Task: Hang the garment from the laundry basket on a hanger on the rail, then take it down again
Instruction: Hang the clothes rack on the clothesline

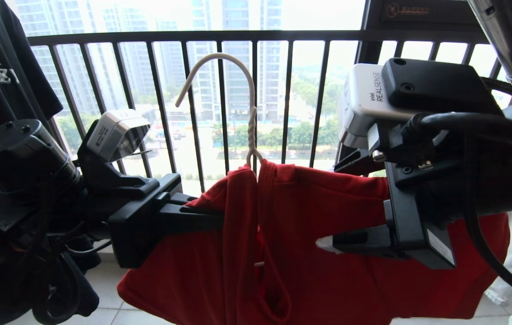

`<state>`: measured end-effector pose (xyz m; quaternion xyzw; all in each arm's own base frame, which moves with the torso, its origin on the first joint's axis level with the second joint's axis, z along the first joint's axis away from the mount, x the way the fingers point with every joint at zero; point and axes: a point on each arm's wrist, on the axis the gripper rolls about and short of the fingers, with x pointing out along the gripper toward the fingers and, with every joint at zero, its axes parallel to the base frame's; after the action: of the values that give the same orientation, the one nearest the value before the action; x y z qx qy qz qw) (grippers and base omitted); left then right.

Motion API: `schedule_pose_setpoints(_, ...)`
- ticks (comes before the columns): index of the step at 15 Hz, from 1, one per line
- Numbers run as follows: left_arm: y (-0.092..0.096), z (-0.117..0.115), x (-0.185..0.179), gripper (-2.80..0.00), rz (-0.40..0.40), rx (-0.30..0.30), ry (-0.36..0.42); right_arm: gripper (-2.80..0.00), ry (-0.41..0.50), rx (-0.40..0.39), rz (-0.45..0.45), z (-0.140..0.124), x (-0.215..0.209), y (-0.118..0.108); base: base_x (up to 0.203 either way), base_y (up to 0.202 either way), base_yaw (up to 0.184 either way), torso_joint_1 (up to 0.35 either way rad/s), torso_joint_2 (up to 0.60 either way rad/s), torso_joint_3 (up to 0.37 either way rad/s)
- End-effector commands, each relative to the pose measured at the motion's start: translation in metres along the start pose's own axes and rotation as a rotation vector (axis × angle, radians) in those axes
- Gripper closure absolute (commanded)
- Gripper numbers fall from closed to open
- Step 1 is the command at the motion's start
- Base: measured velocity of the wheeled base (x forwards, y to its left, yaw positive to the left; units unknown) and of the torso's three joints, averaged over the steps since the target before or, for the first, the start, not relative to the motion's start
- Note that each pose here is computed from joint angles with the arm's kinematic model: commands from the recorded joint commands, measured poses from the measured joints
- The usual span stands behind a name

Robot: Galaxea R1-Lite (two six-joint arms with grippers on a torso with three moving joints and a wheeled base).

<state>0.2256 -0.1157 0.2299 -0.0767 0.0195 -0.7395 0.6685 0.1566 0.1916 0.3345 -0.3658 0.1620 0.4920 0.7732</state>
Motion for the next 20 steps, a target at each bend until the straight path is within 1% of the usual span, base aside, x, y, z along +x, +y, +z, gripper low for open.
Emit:
schedule_pose_setpoints(1,0.001,0.001,0.0,0.0,-0.005,0.005,-0.001,0.0,0.001,0.013,0.012,0.001,0.002,0.002,0.0,0.0,0.0,0.0,0.0,0.0)
schedule_pose_setpoints(3,0.001,0.001,0.001,0.0,-0.001,0.008,-0.003,0.0,-0.002,0.015,0.012,0.001,0.002,0.001,0.0,0.0,0.0,0.0,0.0,0.0)
schedule_pose_setpoints(4,0.002,0.001,0.0,0.0,0.016,0.006,-0.01,0.0,-0.002,0.016,0.012,0.001,0.002,0.001,0.0,0.0,0.0,0.0,0.0,0.0)
schedule_pose_setpoints(6,0.005,0.004,0.002,0.0,0.082,0.006,-0.043,0.0,-0.002,0.016,0.012,0.001,0.002,0.001,0.0,0.0,0.0,0.0,0.0,0.0)
schedule_pose_setpoints(7,0.007,0.006,0.002,0.0,0.112,-0.005,-0.06,0.0,0.0,0.016,0.013,0.001,0.003,0.001,0.0,0.0,0.0,0.0,0.0,0.0)
schedule_pose_setpoints(9,0.007,0.008,0.003,0.0,0.114,-0.018,-0.067,0.0,-0.002,0.016,0.012,0.001,0.002,0.001,0.0,0.0,0.0,0.0,0.0,0.0)
schedule_pose_setpoints(11,0.008,0.01,0.003,0.0,0.115,-0.015,-0.07,0.0,-0.004,0.017,0.01,0.001,0.002,0.001,0.0,0.0,0.0,0.0,0.0,0.0)
schedule_pose_setpoints(12,0.008,0.011,0.003,0.0,0.115,-0.021,-0.072,0.0,-0.006,0.027,0.01,0.002,0.001,0.001,0.0,0.0,0.0,0.0,0.0,0.0)
schedule_pose_setpoints(13,0.008,0.013,0.003,0.0,0.113,-0.04,-0.076,0.0,-0.011,0.029,0.006,0.002,0.0,0.001,0.0,0.0,0.0,0.0,0.0,0.0)
schedule_pose_setpoints(15,0.009,0.012,0.003,0.0,0.114,-0.044,-0.076,0.0,-0.011,0.029,0.006,0.002,0.0,0.001,0.0,0.0,0.0,0.0,0.0,0.0)
schedule_pose_setpoints(16,0.01,0.011,0.003,-0.88,0.115,-0.043,-0.074,0.0,-0.011,0.029,0.006,0.002,0.0,0.001,0.0,0.0,0.0,0.0,0.0,0.0)
schedule_pose_setpoints(17,0.01,0.011,0.003,-2.8,0.114,-0.045,-0.073,0.0,-0.01,0.029,0.005,0.002,0.0,0.001,0.0,0.0,0.0,0.0,0.0,0.0)
schedule_pose_setpoints(20,0.01,0.012,0.003,-2.8,0.114,-0.043,-0.074,0.0,-0.012,0.029,0.005,0.003,0.0,0.001,0.0,0.0,0.0,0.0,0.0,0.0)
